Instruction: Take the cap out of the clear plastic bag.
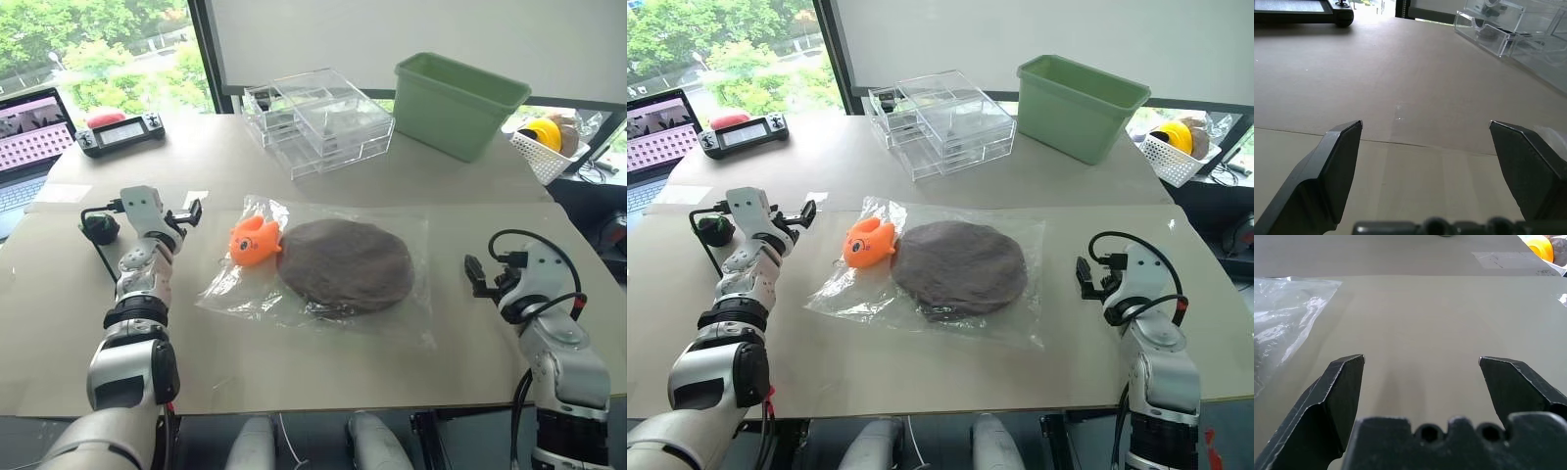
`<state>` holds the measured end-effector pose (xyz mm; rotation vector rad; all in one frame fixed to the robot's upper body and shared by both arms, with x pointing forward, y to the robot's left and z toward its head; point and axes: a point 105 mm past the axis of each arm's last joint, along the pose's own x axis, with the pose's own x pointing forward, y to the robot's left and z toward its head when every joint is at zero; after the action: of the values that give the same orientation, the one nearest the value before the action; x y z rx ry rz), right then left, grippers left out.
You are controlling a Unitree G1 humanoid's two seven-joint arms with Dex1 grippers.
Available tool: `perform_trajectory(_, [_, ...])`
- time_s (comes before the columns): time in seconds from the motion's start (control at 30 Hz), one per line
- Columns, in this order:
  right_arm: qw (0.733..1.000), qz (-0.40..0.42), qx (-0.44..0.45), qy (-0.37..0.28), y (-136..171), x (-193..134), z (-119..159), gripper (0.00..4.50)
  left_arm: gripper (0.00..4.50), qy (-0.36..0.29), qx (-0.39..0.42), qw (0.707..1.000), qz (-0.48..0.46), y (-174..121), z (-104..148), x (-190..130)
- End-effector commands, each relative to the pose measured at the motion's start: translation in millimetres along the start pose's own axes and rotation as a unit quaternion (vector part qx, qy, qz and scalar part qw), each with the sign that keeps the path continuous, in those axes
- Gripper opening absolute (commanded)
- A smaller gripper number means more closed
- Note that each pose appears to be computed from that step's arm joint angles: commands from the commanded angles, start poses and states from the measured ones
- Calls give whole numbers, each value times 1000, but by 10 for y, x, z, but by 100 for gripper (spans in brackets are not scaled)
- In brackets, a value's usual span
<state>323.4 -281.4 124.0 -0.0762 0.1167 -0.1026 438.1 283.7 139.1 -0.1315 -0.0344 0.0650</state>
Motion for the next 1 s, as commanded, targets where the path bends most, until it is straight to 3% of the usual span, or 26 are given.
perform_trajectory(0.03, [999,-5,-15,-36,-46,12,196,450,446,-39,18,999,-31,-112,226,32])
perform_trajectory(0.1, [998,26,-29,-48,36,21,366,450,446,-58,17,991,-117,-316,393,27])
perform_trajectory(0.17, [991,113,-23,-69,253,-47,637,450,446,-71,29,968,-240,-534,622,-96])
perform_trajectory(0.27, [969,231,-6,-85,570,-231,912,450,446,-65,47,936,-343,-686,799,-305])
perform_trajectory(0.33, [943,318,4,-96,808,-427,1089,450,446,-51,71,917,-388,-732,861,-442])
perform_trajectory(0.43, [879,467,-12,-95,1213,-855,1233,450,446,-2,87,881,-465,-779,859,-717])
perform_trajectory(0.53, [819,566,-50,-83,1495,-1198,1259,450,446,50,115,856,-501,-736,791,-910])
perform_trajectory(0.73, [812,576,-72,-67,1571,-1206,1255,450,446,75,136,860,-487,-665,680,-915])
perform_trajectory(1.0, [807,581,-95,-43,1623,-1207,1154,450,446,110,182,853,-476,-683,337,-903])
